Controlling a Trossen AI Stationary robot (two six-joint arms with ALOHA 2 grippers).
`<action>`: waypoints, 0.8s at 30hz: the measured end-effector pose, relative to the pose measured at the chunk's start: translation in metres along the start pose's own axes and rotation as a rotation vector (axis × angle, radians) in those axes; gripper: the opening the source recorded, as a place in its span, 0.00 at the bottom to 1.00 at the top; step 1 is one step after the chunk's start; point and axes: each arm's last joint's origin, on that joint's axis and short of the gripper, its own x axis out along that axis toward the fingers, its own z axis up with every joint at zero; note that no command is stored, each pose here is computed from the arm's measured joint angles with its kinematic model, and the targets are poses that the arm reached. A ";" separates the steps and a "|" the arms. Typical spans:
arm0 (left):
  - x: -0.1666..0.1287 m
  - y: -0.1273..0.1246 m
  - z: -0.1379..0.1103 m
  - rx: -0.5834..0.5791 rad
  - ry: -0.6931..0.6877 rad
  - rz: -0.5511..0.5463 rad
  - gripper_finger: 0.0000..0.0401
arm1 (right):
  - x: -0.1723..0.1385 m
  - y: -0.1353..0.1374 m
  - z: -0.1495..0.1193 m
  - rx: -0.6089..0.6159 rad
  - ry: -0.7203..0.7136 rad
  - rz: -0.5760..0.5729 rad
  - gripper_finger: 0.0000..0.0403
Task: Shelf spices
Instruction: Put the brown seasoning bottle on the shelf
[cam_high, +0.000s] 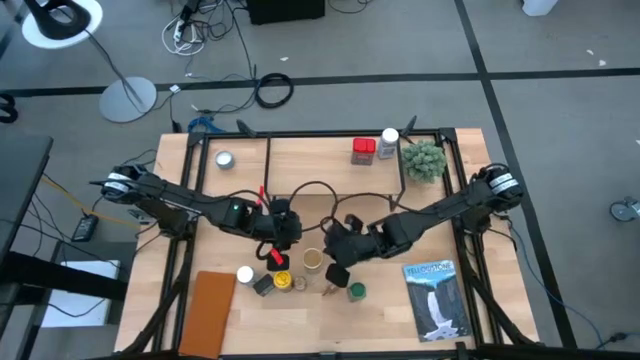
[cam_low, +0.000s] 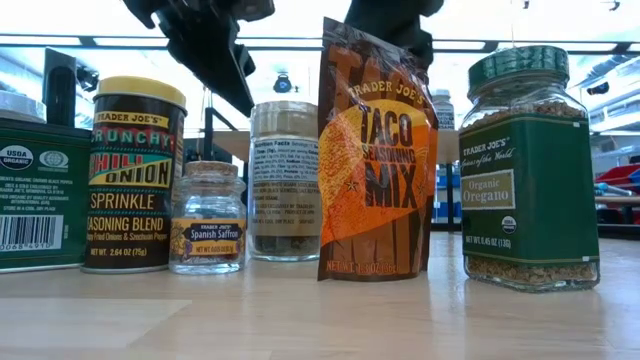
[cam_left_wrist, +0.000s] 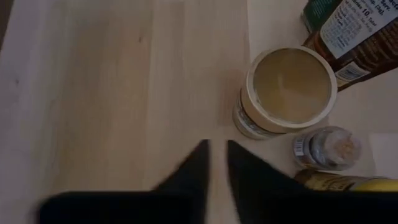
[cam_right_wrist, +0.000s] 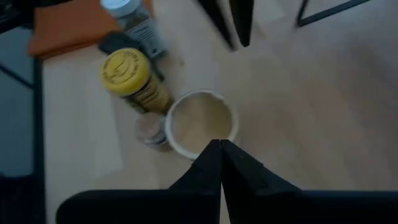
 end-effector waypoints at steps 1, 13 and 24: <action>0.000 0.000 0.000 0.012 -0.006 0.004 0.04 | 0.000 0.000 0.000 0.001 0.005 0.010 0.02; 0.005 -0.001 0.001 0.050 -0.007 0.010 0.00 | 0.020 0.013 -0.005 -0.019 0.092 0.230 0.00; 0.031 -0.006 0.001 0.052 0.026 -0.009 0.00 | 0.042 0.010 -0.013 -0.027 0.116 0.158 0.00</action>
